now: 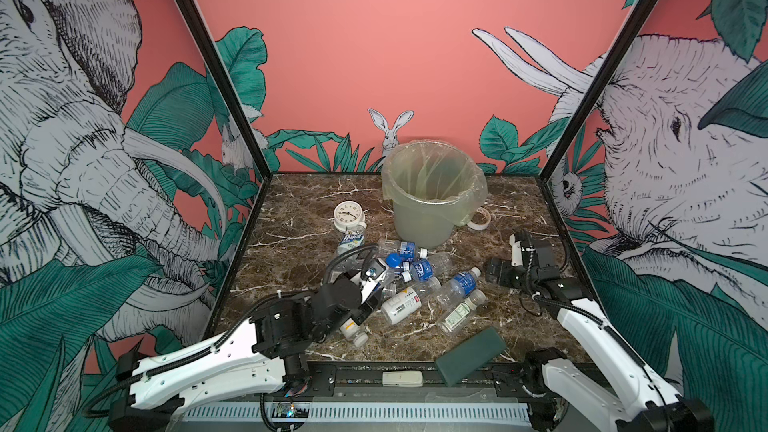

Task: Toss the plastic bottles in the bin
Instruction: 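Close the left gripper on the FIJI bottle and lift it, then carry the FIJI bottle over the bin and open the left gripper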

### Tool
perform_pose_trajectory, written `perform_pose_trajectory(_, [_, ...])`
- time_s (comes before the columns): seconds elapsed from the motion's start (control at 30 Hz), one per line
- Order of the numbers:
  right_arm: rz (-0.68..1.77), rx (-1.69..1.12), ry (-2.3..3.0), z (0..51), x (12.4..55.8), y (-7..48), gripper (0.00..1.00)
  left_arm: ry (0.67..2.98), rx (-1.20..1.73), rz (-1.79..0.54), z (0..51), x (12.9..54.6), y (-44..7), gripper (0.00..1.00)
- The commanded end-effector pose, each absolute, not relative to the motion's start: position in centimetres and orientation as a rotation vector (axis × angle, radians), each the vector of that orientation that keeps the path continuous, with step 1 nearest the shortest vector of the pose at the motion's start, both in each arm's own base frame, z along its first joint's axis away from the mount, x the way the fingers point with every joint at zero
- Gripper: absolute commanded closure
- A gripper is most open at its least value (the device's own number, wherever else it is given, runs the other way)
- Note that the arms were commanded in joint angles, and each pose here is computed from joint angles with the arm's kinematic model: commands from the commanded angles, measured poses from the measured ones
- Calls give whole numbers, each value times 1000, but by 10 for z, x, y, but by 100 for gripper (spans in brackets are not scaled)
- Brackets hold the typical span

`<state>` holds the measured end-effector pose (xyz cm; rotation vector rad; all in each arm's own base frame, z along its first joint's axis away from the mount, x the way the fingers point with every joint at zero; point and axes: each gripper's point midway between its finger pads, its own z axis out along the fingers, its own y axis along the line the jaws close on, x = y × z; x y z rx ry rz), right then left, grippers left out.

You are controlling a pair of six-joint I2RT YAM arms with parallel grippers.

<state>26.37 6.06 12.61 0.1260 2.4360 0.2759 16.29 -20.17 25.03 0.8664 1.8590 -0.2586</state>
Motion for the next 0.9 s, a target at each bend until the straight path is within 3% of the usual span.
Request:
perform_pose_trajectory(0.0, [306, 96, 2411, 129, 267, 67, 1, 1789, 748, -221, 283, 176, -186, 49])
perform_pose_trajectory(0.37, [329, 84, 2394, 135, 273, 72, 1, 1627, 702, -288, 407, 235, -217, 50])
perform_pose_trajectory(0.53, [328, 84, 2399, 136, 274, 72, 1, 1519, 751, -349, 471, 282, -266, 50])
perform_pose_trajectory(0.67, [327, 90, 2396, 138, 274, 72, 1, 1475, 739, -435, 499, 342, -302, 49])
perform_pose_trajectory(0.73, [322, 93, 2401, 139, 273, 71, 1, 1510, 731, -482, 491, 386, -315, 40])
perform_pose_trajectory(0.77, [320, 94, 2401, 140, 273, 71, 1, 1532, 723, -492, 485, 402, -320, 28])
perform_pose_trajectory(0.8, [315, 97, 2399, 142, 272, 70, 1, 1548, 703, -487, 483, 417, -321, 4])
perform_pose_trajectory(0.87, [310, 103, 2395, 145, 271, 69, 1, 1549, 667, -477, 481, 435, -318, 0])
